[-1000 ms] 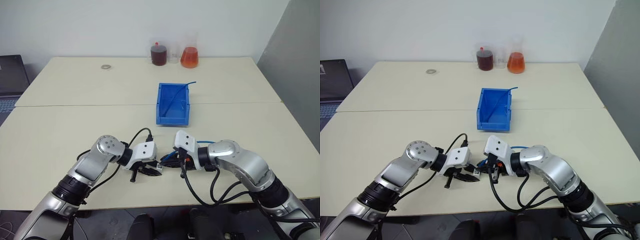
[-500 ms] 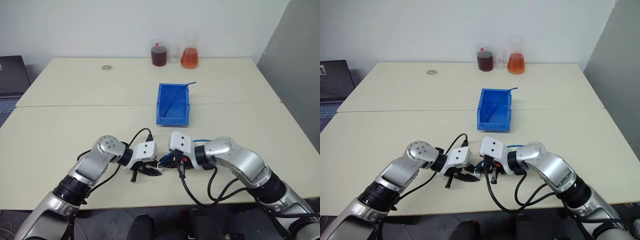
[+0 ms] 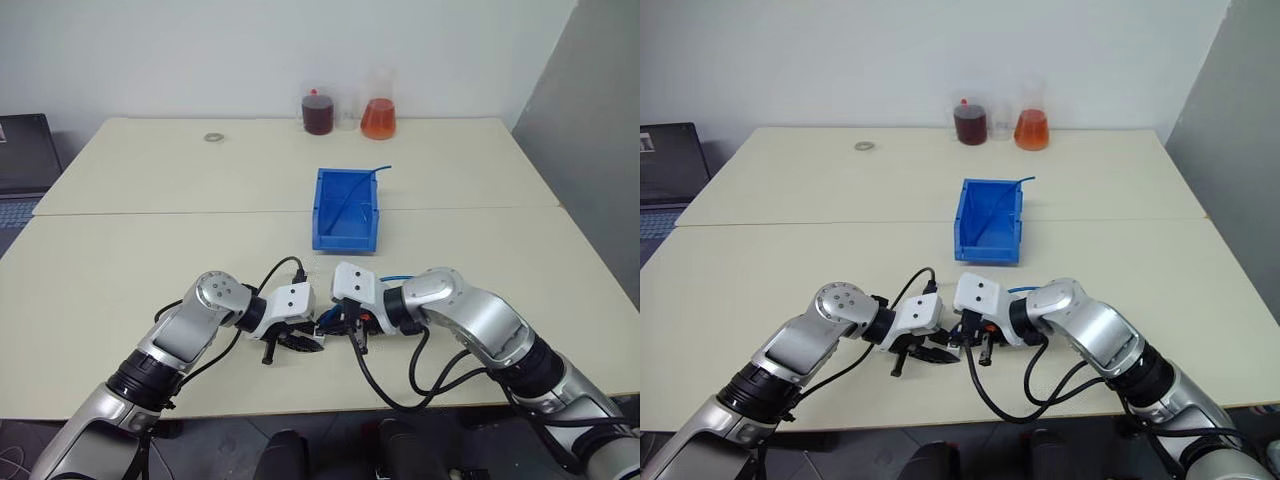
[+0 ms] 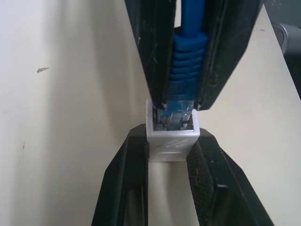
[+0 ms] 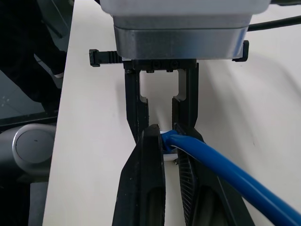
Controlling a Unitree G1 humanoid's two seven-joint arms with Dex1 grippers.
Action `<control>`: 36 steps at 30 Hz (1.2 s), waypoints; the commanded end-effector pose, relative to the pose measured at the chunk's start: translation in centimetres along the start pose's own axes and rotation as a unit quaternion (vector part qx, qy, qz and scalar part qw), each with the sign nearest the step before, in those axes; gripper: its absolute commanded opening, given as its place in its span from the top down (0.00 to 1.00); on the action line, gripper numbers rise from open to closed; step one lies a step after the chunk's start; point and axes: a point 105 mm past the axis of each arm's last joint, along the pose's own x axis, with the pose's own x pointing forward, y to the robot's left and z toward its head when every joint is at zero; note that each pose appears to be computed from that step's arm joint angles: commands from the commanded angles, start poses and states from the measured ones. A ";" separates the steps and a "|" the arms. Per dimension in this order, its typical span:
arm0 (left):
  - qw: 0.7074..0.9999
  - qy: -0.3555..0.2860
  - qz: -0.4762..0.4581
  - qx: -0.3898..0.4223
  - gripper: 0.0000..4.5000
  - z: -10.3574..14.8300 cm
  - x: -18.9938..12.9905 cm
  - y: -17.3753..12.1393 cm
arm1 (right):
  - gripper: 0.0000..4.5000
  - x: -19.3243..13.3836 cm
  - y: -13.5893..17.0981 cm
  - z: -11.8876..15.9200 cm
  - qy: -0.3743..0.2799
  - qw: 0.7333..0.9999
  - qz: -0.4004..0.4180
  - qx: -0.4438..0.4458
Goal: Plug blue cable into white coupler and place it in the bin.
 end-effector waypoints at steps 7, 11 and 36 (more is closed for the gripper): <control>0.999 0.024 0.004 -0.028 0.82 -1.3 0.5 -0.6 | 0.98 2.7 4.4 -2.3 0.057 0.989 0.139 -0.012; 0.999 0.024 0.005 -0.033 0.82 -1.4 0.5 -0.8 | 0.98 3.2 4.6 -2.2 0.050 0.988 0.143 -0.012; 0.944 -0.167 0.248 -0.139 0.30 1.5 -8.4 0.1 | 0.98 -7.3 -4.0 4.2 -0.129 0.984 -0.116 0.040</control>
